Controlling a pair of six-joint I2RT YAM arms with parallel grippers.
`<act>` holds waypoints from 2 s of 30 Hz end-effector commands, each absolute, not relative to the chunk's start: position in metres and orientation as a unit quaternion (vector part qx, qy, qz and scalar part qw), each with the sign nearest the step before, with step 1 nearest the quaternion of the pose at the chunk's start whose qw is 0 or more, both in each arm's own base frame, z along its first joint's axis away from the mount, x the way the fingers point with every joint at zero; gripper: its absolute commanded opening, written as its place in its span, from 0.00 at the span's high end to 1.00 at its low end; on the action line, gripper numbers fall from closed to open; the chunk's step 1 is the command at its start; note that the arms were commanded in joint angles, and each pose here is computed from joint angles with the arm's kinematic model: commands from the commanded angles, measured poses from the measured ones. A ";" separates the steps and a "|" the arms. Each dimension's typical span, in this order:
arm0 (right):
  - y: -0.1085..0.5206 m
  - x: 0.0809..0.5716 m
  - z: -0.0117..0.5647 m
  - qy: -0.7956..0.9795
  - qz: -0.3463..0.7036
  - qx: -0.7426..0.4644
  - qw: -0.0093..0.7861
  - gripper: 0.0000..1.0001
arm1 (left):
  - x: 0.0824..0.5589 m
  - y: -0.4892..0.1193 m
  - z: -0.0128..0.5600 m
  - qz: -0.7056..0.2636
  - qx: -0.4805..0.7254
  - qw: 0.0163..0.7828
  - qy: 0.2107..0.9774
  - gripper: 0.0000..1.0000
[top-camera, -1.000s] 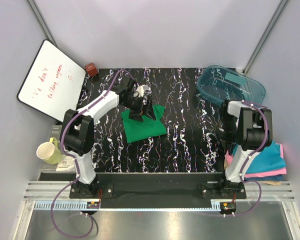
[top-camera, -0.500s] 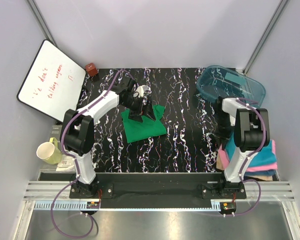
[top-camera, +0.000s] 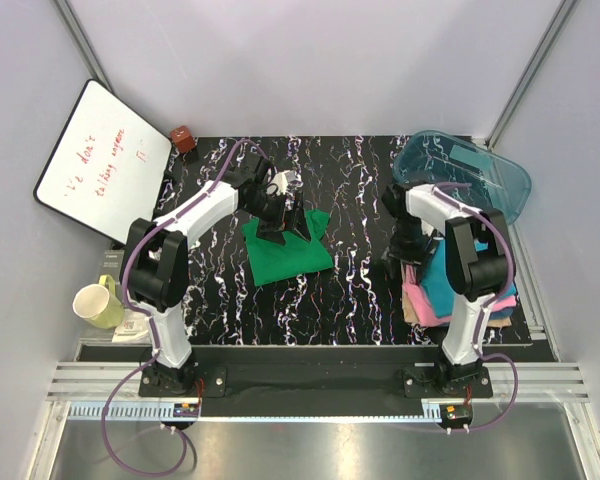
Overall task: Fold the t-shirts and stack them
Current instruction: Put the neatly folded tshirt into the corner of the board with the right arm
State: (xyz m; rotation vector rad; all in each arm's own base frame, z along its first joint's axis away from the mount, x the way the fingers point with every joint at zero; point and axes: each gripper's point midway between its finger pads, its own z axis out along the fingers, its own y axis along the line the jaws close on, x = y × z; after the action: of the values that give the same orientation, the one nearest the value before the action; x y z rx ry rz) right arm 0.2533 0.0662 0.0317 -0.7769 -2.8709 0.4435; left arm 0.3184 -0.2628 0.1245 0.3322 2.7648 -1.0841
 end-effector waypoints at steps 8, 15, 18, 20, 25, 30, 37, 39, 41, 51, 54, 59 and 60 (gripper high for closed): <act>0.063 0.317 0.213 -0.946 0.062 -0.237 -0.211 0.00 | 0.325 -0.263 0.145 -0.362 0.130 0.113 0.916 0.01; -0.019 0.295 0.217 -0.904 0.216 -0.302 -0.211 0.03 | 0.324 -0.263 0.145 -0.362 0.132 0.113 0.916 0.01; -0.052 0.270 0.198 -0.879 0.180 -0.404 -0.180 0.12 | 0.322 -0.262 0.146 -0.361 0.132 0.114 0.916 0.01; -0.089 0.247 0.183 -0.845 0.174 -0.476 -0.170 0.12 | 0.322 -0.262 0.147 -0.362 0.132 0.115 0.916 0.01; -0.127 0.202 0.148 -0.815 0.200 -0.536 -0.091 0.12 | 0.320 -0.261 0.146 -0.362 0.133 0.113 0.916 0.01; -0.154 0.193 0.141 -0.793 0.227 -0.561 -0.071 0.17 | 0.319 -0.261 0.147 -0.362 0.134 0.114 0.915 0.01; -0.167 0.197 0.116 -0.803 0.245 -0.542 -0.032 1.00 | 0.316 -0.258 0.146 -0.358 0.133 0.114 0.917 0.01; -0.159 0.194 0.104 -0.810 0.230 -0.539 -0.014 1.00 | 0.316 -0.258 0.146 -0.357 0.131 0.115 0.918 0.01; -0.155 0.193 0.097 -0.813 0.221 -0.538 -0.015 1.00 | 0.317 -0.258 0.146 -0.356 0.130 0.115 0.918 0.01; -0.134 0.153 0.042 -0.819 0.233 -0.514 0.105 1.00 | 0.320 -0.259 0.148 -0.355 0.128 0.119 0.918 0.01; -0.138 0.157 0.046 -0.820 0.236 -0.510 0.109 1.00 | 0.320 -0.258 0.149 -0.354 0.129 0.121 0.918 0.01; -0.142 0.182 0.095 -0.828 0.204 -0.521 0.030 1.00 | 0.320 -0.258 0.148 -0.352 0.128 0.119 0.920 0.01; -0.143 0.188 0.105 -0.830 0.197 -0.522 0.009 1.00 | 0.320 -0.258 0.147 -0.353 0.128 0.118 0.920 0.01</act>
State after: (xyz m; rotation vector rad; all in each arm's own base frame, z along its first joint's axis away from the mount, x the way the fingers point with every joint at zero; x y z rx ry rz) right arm 0.1611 -0.1383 0.0554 -1.4894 -2.4379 0.6833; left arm 0.3163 -0.2575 0.1306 0.3515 2.7489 -1.0447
